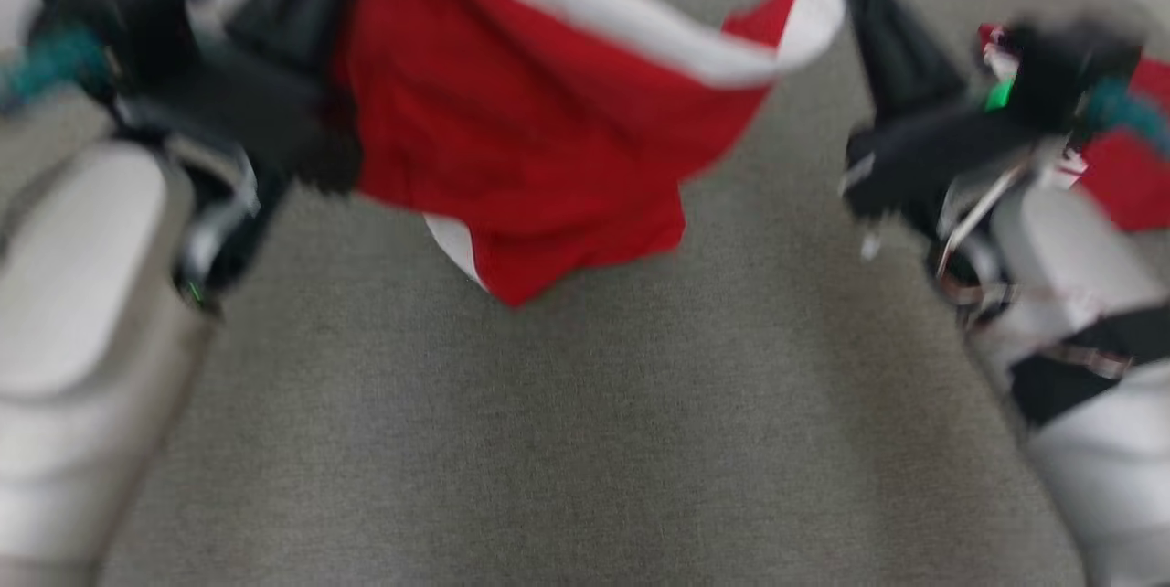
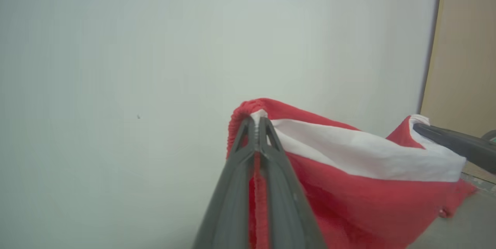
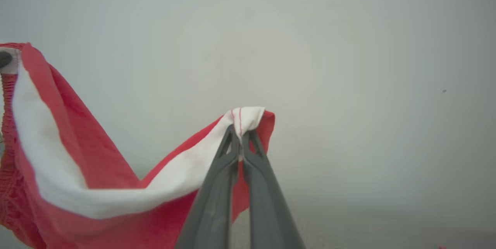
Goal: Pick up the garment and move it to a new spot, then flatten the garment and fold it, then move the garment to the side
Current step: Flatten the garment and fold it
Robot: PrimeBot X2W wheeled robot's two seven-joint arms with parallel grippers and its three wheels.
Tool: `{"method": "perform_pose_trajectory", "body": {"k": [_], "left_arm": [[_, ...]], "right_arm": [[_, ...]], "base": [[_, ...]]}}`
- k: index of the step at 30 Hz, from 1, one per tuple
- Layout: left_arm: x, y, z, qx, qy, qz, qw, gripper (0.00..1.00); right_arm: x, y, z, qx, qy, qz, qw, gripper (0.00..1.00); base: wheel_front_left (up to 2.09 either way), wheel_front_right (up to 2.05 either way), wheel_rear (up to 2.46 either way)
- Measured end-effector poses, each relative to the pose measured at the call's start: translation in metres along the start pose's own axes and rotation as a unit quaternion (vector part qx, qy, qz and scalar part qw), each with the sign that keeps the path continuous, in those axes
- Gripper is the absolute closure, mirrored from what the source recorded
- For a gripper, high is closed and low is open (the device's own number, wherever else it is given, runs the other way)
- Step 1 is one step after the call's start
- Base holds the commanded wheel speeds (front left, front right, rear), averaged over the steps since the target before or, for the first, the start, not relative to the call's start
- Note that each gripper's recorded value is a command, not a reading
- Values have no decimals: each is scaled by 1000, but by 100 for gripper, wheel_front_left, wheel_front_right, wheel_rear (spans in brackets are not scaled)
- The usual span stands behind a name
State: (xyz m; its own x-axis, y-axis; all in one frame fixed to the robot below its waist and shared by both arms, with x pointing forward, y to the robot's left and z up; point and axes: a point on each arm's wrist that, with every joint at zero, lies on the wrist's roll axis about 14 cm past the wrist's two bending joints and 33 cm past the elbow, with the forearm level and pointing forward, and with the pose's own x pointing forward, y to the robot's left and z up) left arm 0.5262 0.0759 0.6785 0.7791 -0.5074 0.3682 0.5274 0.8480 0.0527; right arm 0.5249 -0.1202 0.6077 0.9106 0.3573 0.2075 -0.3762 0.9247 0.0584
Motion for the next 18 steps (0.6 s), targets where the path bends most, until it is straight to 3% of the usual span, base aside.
{"method": "perform_pose_trajectory", "body": {"k": [7, 14, 18], "left_arm": [[85, 45, 27, 32, -17, -9, 999, 100], [137, 95, 34, 3, -40, 28, 999, 100], [157, 109, 27, -9, -42, 36, 998, 100]], "right_arm": [[96, -34, 64, -20, -54, -3, 998, 100], [159, -71, 86, 7, -61, -33, 998, 100], [182, -86, 86, -36, -50, -48, 997, 100]], "base": [[0, 0, 0], [0, 0, 0], [0, 0, 0]]}}
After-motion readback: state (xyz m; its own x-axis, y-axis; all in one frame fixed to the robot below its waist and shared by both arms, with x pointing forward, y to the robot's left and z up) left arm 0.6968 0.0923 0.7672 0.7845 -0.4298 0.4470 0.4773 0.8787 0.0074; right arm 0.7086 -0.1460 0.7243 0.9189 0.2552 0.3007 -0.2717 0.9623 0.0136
